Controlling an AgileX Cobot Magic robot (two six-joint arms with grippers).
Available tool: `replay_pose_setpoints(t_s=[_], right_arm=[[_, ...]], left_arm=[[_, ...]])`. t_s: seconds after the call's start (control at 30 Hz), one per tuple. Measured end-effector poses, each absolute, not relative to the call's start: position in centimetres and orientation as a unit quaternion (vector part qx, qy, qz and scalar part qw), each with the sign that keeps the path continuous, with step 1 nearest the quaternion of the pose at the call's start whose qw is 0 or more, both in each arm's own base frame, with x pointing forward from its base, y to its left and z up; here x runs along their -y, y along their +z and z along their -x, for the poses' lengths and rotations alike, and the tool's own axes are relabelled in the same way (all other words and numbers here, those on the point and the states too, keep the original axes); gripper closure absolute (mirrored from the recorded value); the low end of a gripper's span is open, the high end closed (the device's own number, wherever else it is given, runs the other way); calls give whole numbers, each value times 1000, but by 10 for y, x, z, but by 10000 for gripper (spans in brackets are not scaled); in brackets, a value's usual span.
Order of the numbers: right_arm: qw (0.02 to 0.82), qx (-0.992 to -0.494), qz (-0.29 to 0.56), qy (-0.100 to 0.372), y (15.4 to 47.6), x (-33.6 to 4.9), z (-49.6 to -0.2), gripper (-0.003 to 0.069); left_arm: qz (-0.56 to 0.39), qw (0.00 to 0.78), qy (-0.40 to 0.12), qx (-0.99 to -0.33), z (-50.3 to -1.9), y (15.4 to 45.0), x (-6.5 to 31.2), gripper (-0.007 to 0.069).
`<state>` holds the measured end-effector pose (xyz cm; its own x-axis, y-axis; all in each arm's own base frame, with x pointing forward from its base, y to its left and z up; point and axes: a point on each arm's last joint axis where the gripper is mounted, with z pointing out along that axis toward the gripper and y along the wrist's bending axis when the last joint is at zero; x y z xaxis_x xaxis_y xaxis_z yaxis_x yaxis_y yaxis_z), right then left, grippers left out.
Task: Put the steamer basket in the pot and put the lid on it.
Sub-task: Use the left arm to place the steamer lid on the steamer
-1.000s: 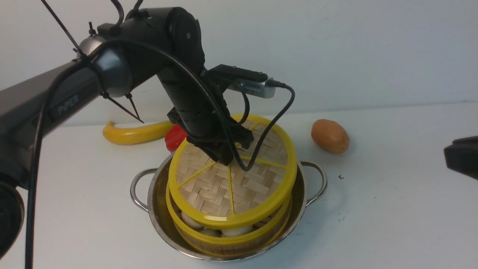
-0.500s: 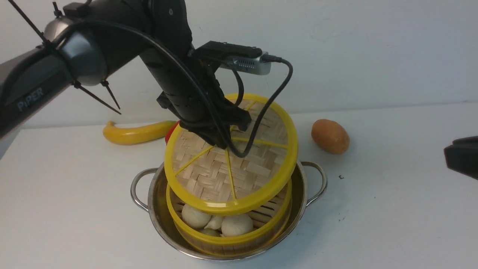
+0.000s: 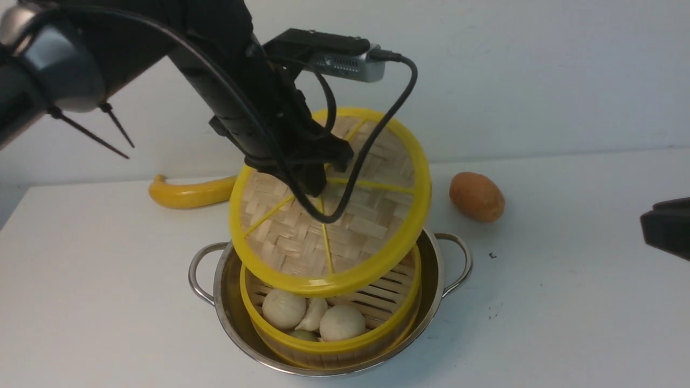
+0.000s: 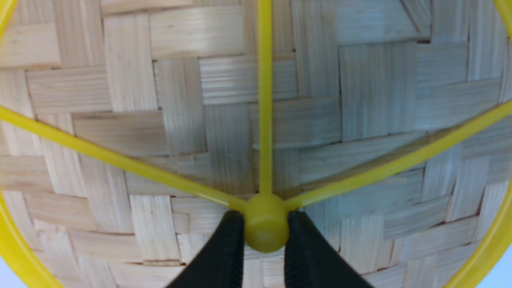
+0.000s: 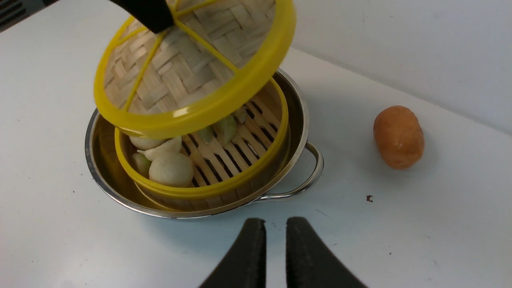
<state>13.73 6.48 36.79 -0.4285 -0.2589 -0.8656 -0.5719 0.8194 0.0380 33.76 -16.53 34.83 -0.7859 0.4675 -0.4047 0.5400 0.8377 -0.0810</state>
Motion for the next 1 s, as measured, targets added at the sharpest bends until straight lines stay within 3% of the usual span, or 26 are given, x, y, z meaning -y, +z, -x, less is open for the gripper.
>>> replay_pose_setpoints(t_s=[0.13, 0.53, 0.8, 1.0], right_arm=[[472, -829, 251, 166, 368, -65, -137, 586], [472, -829, 250, 167, 368, -65, -137, 585], [472, -828, 249, 171, 368, -65, -137, 579], [472, -828, 249, 171, 368, -65, -137, 575]], left_arm=[[-273, 175, -74, -943, -326, 346, 156, 503], [-275, 156, -72, -946, -321, 336, 154, 503], [-282, 109, -73, -950, -338, 301, 163, 503], [-283, 105, -72, -951, -343, 296, 166, 503]])
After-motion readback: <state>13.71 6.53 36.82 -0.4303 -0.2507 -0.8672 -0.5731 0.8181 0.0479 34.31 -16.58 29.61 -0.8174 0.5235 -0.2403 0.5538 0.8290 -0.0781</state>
